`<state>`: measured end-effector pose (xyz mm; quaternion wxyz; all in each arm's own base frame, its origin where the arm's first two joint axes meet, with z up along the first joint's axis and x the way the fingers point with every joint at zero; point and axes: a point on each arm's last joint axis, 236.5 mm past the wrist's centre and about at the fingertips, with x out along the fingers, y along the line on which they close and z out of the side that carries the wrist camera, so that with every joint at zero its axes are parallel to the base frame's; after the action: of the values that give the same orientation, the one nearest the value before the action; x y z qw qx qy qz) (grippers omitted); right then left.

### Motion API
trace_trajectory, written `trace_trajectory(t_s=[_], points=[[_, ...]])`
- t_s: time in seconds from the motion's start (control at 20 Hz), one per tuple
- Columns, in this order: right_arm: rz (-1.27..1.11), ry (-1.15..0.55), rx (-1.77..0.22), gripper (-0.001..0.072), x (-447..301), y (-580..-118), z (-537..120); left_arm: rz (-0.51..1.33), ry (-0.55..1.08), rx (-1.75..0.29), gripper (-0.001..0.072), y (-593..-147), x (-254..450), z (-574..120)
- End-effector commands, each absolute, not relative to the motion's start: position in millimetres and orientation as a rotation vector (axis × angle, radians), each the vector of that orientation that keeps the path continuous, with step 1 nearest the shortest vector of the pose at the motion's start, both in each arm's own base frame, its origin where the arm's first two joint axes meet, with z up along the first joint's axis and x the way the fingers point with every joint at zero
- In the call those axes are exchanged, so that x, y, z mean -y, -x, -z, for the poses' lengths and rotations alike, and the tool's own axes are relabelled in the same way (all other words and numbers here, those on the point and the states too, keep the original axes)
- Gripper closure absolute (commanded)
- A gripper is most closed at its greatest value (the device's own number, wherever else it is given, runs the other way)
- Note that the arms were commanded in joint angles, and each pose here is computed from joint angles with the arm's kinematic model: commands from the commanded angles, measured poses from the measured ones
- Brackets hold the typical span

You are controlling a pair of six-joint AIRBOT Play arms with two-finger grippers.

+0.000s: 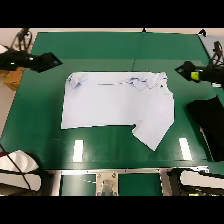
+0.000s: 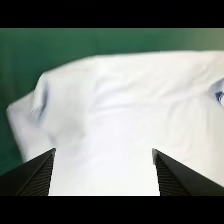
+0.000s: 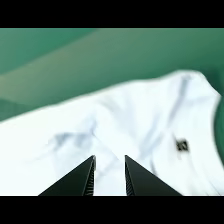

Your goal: Fold the shirts.

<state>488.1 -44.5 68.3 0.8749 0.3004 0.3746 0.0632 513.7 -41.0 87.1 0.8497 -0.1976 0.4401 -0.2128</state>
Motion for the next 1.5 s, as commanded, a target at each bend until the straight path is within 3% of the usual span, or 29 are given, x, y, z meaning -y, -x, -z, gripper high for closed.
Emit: trace_trajectory(t_s=[0.0, 0.25, 0.55, 0.6, 0.7, 0.85, 0.95, 1.05, 1.1, 1.15, 1.25, 1.45], points=[[-0.14, -0.68, -0.968, 0.0488, 73.4, -420.0, -51.9, 0.417, 0.545, -1.232, -0.0007, -441.7, -8.6, -64.5], [0.035, -0.766, -1.073, 0.0487, 102.6, -331.7, 1.4, 0.322, 0.589, -1.556, -0.0006, -330.4, -10.1, 24.8], [0.099, -0.862, -1.15, 0.0476, 87.4, -291.8, 60.2, 0.36, 0.704, -1.61, -0.0005, -291.0, 56.9, 91.5], [0.109, -0.868, -1.153, 0.0438, 86.9, -289.4, 64.9, 0.368, 0.692, -1.617, -0.0004, -287.3, 68.5, 98.6], [0.114, -0.871, -1.151, 0.0397, 87.3, -289.4, 66.4, 0.383, 0.653, -1.635, 0.0224, -281.3, 81.7, 106.9], [0.138, -0.889, -1.145, 0.0373, 90.1, -291.0, 68.1, 0.387, 0.654, -1.613, 0.0238, -287.2, 86.1, 106.3], [0.14, -0.9, -1.154, 0.0344, 89.8, -290.5, 71.6, 0.392, 0.629, -1.585, 0.0578, -295.1, 82.7, 104.5], [0.139, -0.91, -1.168, 0.0344, 88.6, -289.2, 76.1, 0.404, 0.609, -1.571, 0.0566, -301.7, 80.8, 98.4], [0.137, -0.911, -1.171, 0.0344, 88.3, -288.9, 76.5, 0.414, 0.562, -1.587, 0.0432, -301.6, 74.8, 93.5], [0.135, -0.915, -1.173, 0.0344, 87.8, -288.4, 76.2, 0.402, 0.513, -1.612, 0.0387, -301.6, 63.2, 87.0], [0.14, -0.919, -1.171, 0.0343, 89.6, -287.6, 76.2, 0.353, 0.464, -1.651, 0.0387, -304.9, 30.8, 63.6], [0.152, -0.916, -1.16, 0.0343, 93.2, -288.9, 76.6, 0.257, 0.597, -1.639, 0.0385, -305.3, -7.9, 47.9]])
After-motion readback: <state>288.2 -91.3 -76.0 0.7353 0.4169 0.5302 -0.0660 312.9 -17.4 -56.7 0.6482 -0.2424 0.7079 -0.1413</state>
